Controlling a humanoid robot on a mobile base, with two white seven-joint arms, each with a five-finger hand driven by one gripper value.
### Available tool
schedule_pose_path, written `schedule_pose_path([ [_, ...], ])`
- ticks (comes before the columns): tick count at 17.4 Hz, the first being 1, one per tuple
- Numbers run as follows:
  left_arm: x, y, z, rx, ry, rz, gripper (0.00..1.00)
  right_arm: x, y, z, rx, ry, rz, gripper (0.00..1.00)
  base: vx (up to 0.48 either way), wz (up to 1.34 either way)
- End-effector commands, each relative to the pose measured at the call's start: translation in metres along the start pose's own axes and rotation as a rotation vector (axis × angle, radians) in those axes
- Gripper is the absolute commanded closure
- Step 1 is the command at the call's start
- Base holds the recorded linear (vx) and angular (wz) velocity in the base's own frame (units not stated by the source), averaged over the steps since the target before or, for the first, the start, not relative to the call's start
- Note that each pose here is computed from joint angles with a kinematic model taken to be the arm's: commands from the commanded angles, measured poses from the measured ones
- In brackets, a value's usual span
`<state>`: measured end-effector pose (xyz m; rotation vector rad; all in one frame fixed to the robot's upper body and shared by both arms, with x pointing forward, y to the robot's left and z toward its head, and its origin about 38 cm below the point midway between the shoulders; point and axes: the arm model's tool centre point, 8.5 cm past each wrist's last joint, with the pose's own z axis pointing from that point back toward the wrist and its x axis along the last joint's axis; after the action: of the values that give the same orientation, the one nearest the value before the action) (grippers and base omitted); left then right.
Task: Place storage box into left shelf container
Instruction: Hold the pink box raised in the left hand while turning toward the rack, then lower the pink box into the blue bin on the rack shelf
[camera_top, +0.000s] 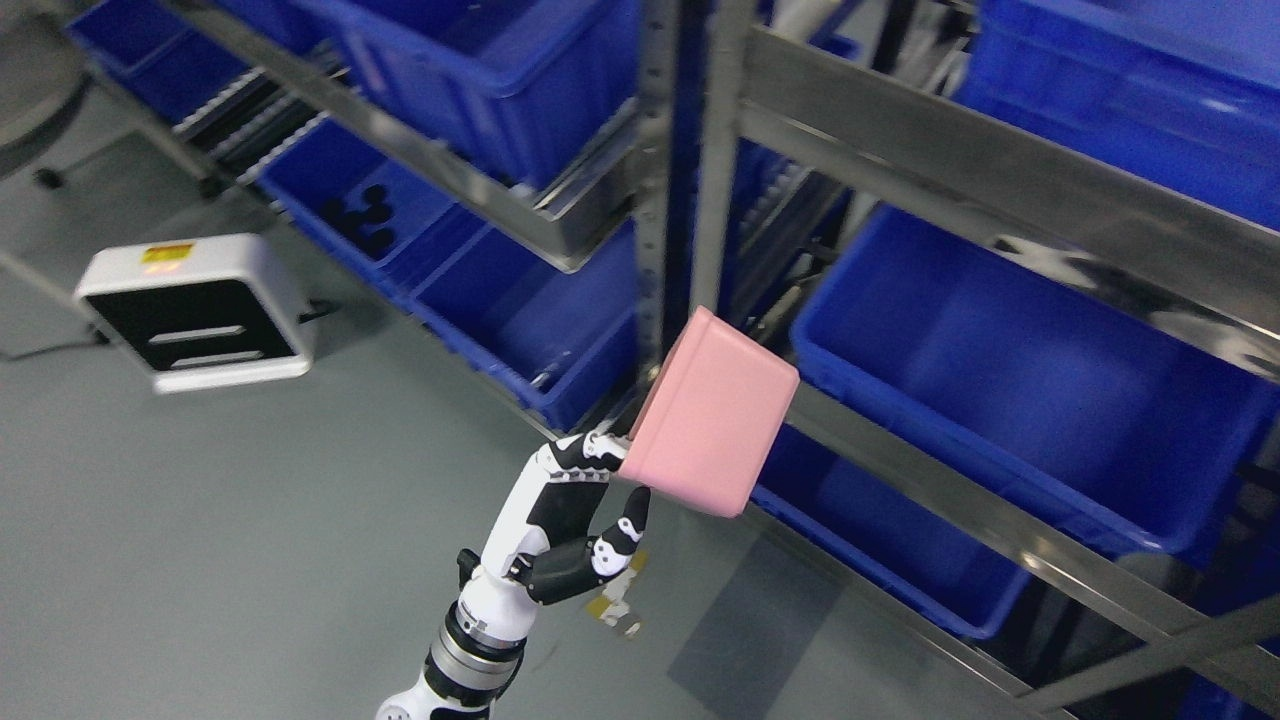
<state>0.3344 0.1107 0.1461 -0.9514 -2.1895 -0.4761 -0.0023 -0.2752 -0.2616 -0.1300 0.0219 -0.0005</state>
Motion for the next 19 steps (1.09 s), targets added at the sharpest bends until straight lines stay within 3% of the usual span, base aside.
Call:
schedule_pose_path([
  [1,-0.015,-0.019,0.036,-0.004,0.090,0.053,0.97,0.000,-0.011,-0.001,-0.018,-0.009,-0.004,0.00,0.267,-1.18],
  [5,-0.009,-0.003,0.050,0.043,0.108,0.008,0.97,0.000,-0.011,-0.001,-0.018,-0.009,-0.004,0.00,0.210,-1.11],
  [9,0.025,0.064,0.074,0.054,0.191,-0.199,0.96,0.000,-0.011,-0.001,-0.018,-0.009,-0.004,0.00,0.152,-0.92],
  [12,0.060,0.121,0.066,-0.010,0.271,-0.389,0.96,0.000,-0.011,-0.001,-0.018,-0.009,-0.004,0.00,0.117,-0.53],
  [14,0.059,0.149,0.061,-0.096,0.416,-0.449,0.96,0.000,-0.011,-0.001,-0.018,-0.009,-0.004,0.00,0.084,-0.36],
  [17,0.031,0.185,0.041,-0.249,0.626,-0.542,0.96,0.000,-0.011,-0.001,-0.018,-0.009,-0.004,0.00,0.049,-0.23],
  [19,0.009,0.195,0.009,-0.278,0.666,-0.571,0.96,0.000,-0.011,-0.001,-0.018,-0.009,-0.004,0.00,0.027,-0.10],
])
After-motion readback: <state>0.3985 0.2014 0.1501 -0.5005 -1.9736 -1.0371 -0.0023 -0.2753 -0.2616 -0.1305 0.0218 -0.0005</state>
